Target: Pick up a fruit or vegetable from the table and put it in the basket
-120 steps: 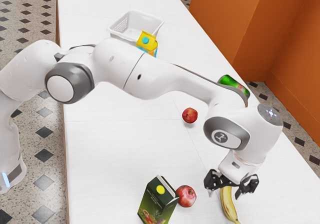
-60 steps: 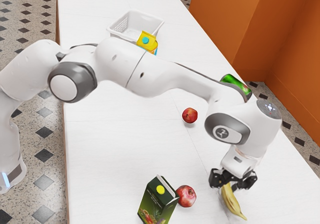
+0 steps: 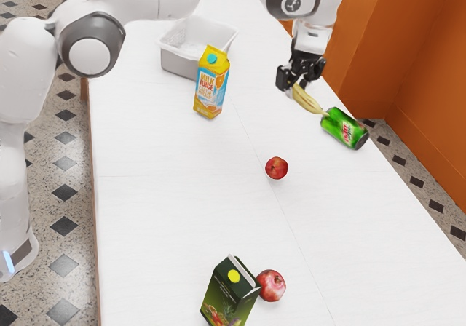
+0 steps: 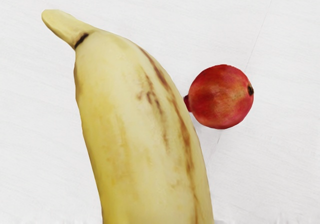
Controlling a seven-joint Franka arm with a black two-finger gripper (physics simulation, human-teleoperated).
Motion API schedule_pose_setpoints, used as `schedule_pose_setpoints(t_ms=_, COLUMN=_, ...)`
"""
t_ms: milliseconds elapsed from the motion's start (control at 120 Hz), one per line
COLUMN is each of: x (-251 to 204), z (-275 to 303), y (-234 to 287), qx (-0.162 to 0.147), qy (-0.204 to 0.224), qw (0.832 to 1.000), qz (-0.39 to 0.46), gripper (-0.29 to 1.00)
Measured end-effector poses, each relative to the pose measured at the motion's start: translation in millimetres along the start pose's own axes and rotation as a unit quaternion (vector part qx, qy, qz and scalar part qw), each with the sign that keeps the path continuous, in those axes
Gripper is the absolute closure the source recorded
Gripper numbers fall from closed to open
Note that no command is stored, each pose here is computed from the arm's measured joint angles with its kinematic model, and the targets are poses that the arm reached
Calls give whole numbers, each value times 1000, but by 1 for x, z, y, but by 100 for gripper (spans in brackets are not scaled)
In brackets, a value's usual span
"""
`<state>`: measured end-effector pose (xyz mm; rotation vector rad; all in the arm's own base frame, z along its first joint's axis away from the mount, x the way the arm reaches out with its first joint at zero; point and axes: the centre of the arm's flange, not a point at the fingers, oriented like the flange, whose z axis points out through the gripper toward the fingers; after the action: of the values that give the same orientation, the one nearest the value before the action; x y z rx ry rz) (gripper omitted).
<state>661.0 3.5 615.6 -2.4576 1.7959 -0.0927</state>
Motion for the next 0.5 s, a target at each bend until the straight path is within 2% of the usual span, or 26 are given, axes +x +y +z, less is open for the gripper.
schedule_pose_setpoints(t_ms=92, x=-65, z=-30, y=0, qx=5, qy=-7, qw=999, qz=-44, gripper=51)
schedule_pose_setpoints(t_ms=208, x=-107, z=-65, y=16, qx=5, qy=-14, qw=997, qz=-71, gripper=51)
schedule_pose_setpoints(t_ms=275, x=-146, z=-87, y=27, qx=6, qy=-18, qw=995, qz=-98, gripper=51)
schedule_pose_setpoints(t_ms=367, x=-233, z=-102, y=40, qx=0, qy=-22, qw=986, qz=-164, gripper=51)
schedule_pose_setpoints(t_ms=500, x=-376, z=-107, y=74, qx=-15, qy=-32, qw=961, qz=-274, gripper=51)
